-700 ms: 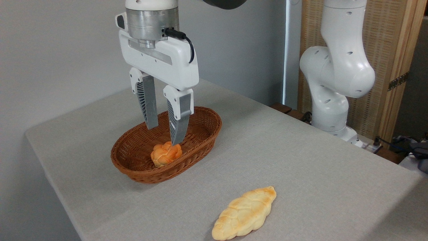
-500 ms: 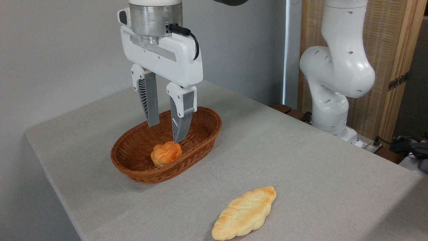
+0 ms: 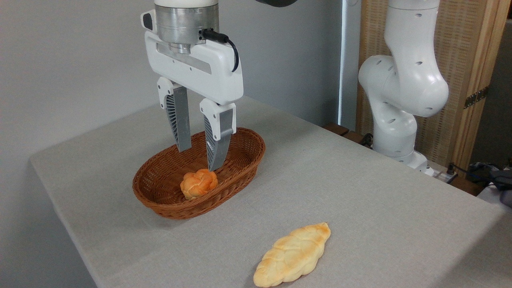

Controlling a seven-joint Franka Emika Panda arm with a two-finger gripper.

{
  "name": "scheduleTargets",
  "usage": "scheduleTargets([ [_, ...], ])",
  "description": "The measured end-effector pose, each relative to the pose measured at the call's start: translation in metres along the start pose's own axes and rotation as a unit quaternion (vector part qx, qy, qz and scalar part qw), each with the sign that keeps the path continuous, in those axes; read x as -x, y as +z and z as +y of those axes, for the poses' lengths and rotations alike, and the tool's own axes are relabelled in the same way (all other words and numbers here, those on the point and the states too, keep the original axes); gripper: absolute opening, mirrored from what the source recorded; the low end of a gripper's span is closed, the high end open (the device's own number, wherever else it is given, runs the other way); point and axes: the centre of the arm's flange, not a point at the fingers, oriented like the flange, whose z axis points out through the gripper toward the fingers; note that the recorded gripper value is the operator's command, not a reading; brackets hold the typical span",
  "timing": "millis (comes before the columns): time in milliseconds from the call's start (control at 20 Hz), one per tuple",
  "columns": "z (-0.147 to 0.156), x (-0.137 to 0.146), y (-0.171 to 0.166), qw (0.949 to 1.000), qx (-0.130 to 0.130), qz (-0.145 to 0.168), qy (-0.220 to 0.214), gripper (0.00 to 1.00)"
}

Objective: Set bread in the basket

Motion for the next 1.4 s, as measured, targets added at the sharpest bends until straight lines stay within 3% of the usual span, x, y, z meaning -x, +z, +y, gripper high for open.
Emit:
scheduleTargets([
  [700, -0.001, 0.001, 0.0, 1.0, 0.0, -0.001, -0.002, 1.0],
  [1400, -0.022, 0.033, 0.007, 0.9984, 0.029, -0.037, -0.033, 1.0],
])
